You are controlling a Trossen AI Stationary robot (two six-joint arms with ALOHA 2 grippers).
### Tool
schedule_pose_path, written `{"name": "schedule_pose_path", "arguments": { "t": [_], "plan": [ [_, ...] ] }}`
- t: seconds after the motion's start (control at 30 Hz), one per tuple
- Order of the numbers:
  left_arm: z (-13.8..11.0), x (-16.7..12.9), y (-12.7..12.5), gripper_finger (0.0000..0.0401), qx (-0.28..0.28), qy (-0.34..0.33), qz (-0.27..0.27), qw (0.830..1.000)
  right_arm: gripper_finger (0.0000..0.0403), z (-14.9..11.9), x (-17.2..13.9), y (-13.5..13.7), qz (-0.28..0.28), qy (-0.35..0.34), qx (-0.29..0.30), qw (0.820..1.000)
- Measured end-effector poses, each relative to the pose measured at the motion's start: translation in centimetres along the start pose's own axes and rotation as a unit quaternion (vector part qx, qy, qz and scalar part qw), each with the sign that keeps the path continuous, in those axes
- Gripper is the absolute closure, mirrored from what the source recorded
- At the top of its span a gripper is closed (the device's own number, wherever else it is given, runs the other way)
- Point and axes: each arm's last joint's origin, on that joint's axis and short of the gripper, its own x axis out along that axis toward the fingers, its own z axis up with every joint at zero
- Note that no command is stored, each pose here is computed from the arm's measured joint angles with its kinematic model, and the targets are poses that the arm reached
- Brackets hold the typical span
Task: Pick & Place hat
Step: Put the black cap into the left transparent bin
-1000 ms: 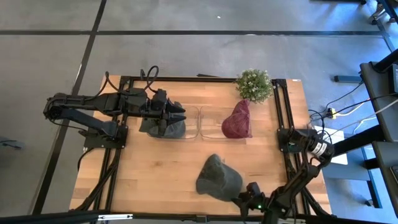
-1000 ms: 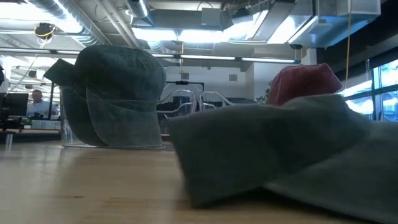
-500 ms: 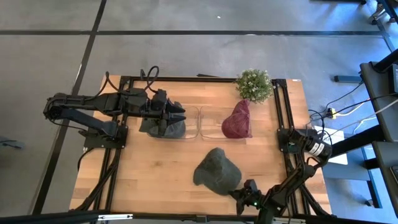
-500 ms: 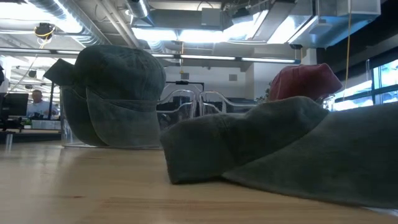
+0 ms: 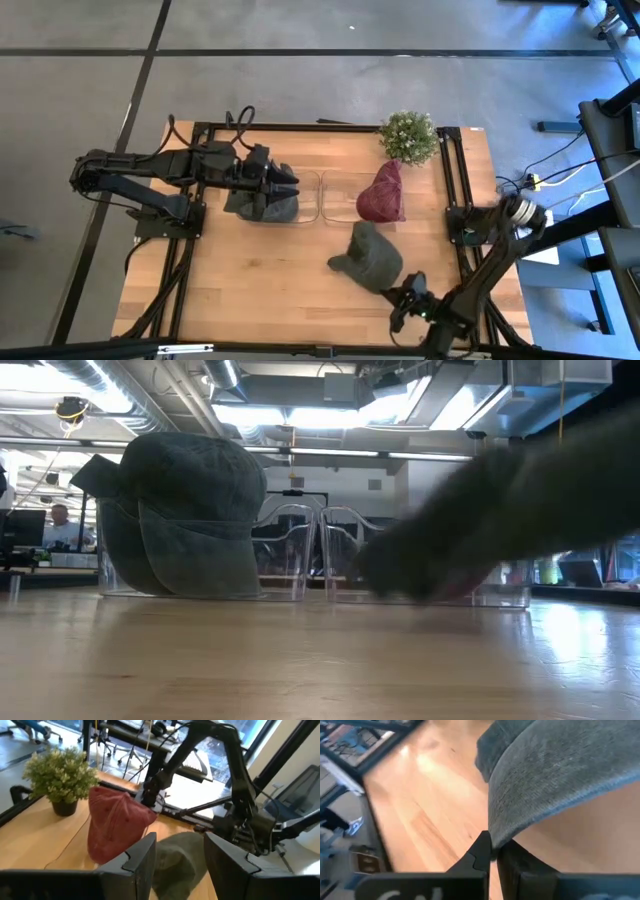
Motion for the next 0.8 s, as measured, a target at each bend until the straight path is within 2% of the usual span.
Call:
{"name": "schedule_pose_path", "arguments": {
  "t": [0.23,0.43,0.6,0.7,0.8],
  "plan": [
    [0.2,0.1,-0.1,0.0243,-0.005,-0.011,-0.004,1.0,0.0386,7.7,-4.9,1.5,0.077,-0.005,-0.083,0.994],
    [-0.6,2.0,0.1,0.0243,-0.076,0.016,0.001,0.997,0.0386,14.0,-7.4,1.5,0.114,-0.035,-0.15,0.981],
    [-2.0,4.4,0.3,0.0244,-0.126,0.062,-0.007,0.99,0.0386,17.6,-8.5,1.9,0.127,-0.056,-0.201,0.97],
    [-2.3,5.8,0.1,0.0244,-0.125,0.074,-0.044,0.988,0.0386,19.0,-8.8,2.4,0.135,-0.056,-0.223,0.964],
    [-2.3,6.8,-0.4,0.0243,-0.117,0.059,-0.085,0.988,0.0386,20.0,-9.1,3.0,0.141,-0.063,-0.24,0.959]
  ]
}}
